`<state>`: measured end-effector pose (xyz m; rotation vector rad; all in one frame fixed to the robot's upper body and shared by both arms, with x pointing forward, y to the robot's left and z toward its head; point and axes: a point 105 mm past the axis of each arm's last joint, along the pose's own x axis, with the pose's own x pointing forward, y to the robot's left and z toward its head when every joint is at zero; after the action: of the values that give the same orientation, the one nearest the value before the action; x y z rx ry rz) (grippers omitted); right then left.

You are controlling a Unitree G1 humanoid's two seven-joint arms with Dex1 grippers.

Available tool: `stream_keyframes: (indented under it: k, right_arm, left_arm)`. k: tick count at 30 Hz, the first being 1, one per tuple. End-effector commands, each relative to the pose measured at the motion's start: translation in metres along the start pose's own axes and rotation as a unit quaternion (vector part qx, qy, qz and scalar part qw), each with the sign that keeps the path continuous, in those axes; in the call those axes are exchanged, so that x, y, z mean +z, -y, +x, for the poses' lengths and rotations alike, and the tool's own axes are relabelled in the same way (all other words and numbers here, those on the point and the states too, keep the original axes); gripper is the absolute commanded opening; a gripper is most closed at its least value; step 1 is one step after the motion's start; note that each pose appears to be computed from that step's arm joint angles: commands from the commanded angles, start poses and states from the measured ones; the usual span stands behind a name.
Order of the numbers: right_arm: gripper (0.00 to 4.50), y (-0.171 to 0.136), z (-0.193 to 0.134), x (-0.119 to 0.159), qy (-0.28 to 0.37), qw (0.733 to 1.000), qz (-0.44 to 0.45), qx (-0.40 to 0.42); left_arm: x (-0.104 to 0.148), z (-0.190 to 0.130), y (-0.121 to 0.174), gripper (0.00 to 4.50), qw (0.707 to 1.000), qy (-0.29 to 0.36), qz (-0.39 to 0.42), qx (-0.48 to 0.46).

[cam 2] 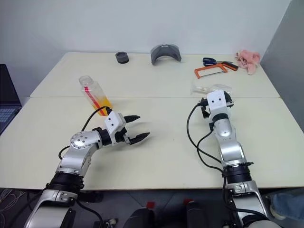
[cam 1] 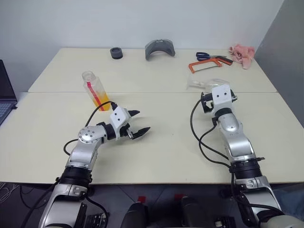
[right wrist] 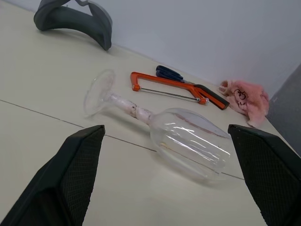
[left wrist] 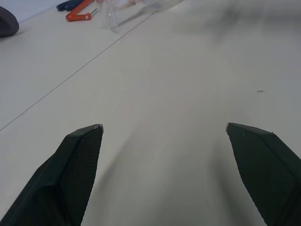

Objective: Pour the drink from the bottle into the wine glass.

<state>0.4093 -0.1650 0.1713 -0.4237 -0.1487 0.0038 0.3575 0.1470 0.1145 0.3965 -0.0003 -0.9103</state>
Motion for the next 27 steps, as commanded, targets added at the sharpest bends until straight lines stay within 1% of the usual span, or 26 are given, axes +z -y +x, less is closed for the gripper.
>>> stream_keyframes:
  k: [1,3,6,7,9,12,14,16,19,27]
  right_arm:
    - [4.48,0.005,0.009,0.02,0.029,0.999,-0.024,0.002]
    - [4.48,0.006,0.012,0.024,0.033,0.999,-0.018,0.008]
    - [4.48,0.002,0.008,0.028,0.039,0.998,0.027,0.035]
    - [4.48,-0.005,0.001,0.031,0.041,0.994,0.083,0.062]
    - [4.48,-0.015,-0.013,0.038,0.055,0.98,0.159,0.104]
    - [4.48,-0.023,-0.034,0.047,0.07,0.948,0.279,0.139]
    - [4.48,-0.028,-0.046,0.054,0.076,0.917,0.355,0.162]
    - [4.48,-0.034,-0.058,0.06,0.08,0.893,0.401,0.189]
    - [4.48,-0.039,-0.068,0.062,0.075,0.875,0.432,0.204]
    - [4.48,-0.055,-0.08,0.052,0.041,0.887,0.412,0.205]
  left_arm:
    - [0.011,0.003,-0.003,4.5,1.0,0.018,0.019,0.005]
    - [0.011,0.004,-0.003,4.5,1.0,0.019,0.019,0.004]
    - [0.012,0.006,-0.003,4.5,1.0,0.021,0.02,0.005]
    - [0.011,0.005,-0.003,4.5,1.0,0.021,0.02,0.005]
    - [0.01,0.005,-0.003,4.5,1.0,0.02,0.019,0.006]
    - [0.009,0.003,-0.002,4.5,1.0,0.018,0.019,0.006]
    - [0.009,0.003,-0.002,4.5,1.0,0.017,0.019,0.006]
    - [0.009,0.002,-0.002,4.5,1.0,0.017,0.019,0.006]
    - [0.009,0.002,-0.003,4.5,1.0,0.016,0.019,0.006]
    - [0.008,0.001,-0.005,4.5,1.0,0.014,0.02,0.008]
